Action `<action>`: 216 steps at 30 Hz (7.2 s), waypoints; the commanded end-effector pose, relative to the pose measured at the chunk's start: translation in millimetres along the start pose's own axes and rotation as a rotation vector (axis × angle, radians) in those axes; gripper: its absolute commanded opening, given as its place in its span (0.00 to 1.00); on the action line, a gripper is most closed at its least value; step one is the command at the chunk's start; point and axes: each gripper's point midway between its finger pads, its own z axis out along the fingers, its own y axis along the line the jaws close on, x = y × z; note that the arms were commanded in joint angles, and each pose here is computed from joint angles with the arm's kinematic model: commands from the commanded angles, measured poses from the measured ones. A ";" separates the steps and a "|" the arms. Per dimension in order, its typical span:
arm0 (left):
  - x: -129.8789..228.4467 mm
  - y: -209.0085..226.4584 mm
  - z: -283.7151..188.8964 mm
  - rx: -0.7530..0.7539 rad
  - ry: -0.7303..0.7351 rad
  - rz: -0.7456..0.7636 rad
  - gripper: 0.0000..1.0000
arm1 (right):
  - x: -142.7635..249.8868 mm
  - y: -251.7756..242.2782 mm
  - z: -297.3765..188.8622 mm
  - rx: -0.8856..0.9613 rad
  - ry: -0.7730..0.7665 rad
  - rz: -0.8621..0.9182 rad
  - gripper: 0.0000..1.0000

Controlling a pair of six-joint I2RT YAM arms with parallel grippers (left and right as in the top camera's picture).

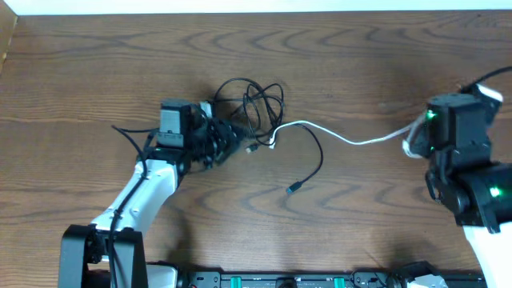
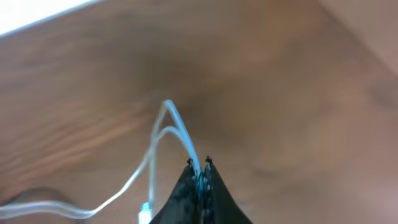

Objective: Untangle cables

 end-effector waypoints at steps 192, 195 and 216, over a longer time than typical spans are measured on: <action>15.5 129.7 37.9 -0.641 -0.184 -0.235 0.25 | 71.7 128.7 -79.9 -0.775 0.366 -0.152 0.50; 16.8 131.2 36.9 -0.649 -0.180 -0.238 0.26 | 84.4 136.1 -78.4 -0.787 0.436 -0.173 0.58; 21.6 136.0 33.5 -0.678 -0.151 -0.205 0.25 | 131.9 152.6 -58.8 -0.675 0.645 -0.222 0.99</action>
